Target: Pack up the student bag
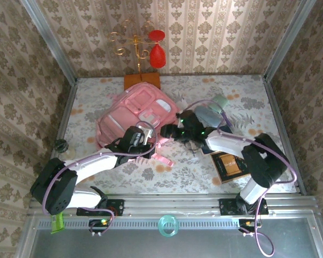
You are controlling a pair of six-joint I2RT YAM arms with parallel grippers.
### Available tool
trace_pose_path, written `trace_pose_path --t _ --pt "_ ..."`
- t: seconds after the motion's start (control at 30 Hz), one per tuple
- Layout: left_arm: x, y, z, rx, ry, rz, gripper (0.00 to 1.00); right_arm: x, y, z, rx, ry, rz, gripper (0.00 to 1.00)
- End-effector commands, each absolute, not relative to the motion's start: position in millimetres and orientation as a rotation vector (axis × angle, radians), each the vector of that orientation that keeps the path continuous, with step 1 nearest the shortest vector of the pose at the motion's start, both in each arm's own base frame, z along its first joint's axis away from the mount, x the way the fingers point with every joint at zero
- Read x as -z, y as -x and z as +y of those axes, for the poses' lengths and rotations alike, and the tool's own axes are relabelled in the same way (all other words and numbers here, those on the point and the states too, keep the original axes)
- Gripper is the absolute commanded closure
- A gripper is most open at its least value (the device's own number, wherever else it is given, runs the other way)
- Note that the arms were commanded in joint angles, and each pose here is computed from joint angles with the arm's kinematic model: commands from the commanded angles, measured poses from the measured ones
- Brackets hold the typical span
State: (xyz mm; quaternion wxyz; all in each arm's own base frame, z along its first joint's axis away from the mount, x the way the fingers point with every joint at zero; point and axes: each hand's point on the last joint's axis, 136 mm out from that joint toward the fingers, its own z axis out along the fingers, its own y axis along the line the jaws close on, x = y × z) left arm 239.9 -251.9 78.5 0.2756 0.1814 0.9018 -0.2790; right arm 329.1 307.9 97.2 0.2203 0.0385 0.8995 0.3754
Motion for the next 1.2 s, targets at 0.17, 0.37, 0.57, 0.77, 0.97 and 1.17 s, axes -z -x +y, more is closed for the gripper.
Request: trace_pose_path --t 0.17,0.37,0.57,0.77,0.97,1.17 --pt "-93.1 -246.2 -264.7 0.808 -0.548 2.326 1.00 -65.4 -332.8 310.4 -1.057 -0.348 2.485 0.29" --pt "-87.7 -236.8 -260.1 0.779 -0.571 2.395 1.00 -69.0 -350.3 301.7 -1.016 -0.432 2.380 0.38" --pt "-86.7 -236.8 -251.0 0.715 -0.562 2.425 1.00 -60.0 -359.9 293.0 -0.947 -0.498 2.355 0.67" --pt "-76.2 -237.6 -239.6 0.625 -0.523 2.502 1.00 -66.8 -366.3 271.4 -0.837 -0.542 2.275 1.00" --pt "-78.3 -237.0 -220.3 0.517 -0.486 2.568 1.00 -79.8 -367.6 248.5 -0.716 -0.532 2.209 1.00" --pt "-76.6 -226.2 -208.7 0.512 -0.478 2.619 1.00 -98.2 -377.8 242.9 -0.666 -0.463 2.156 1.00"
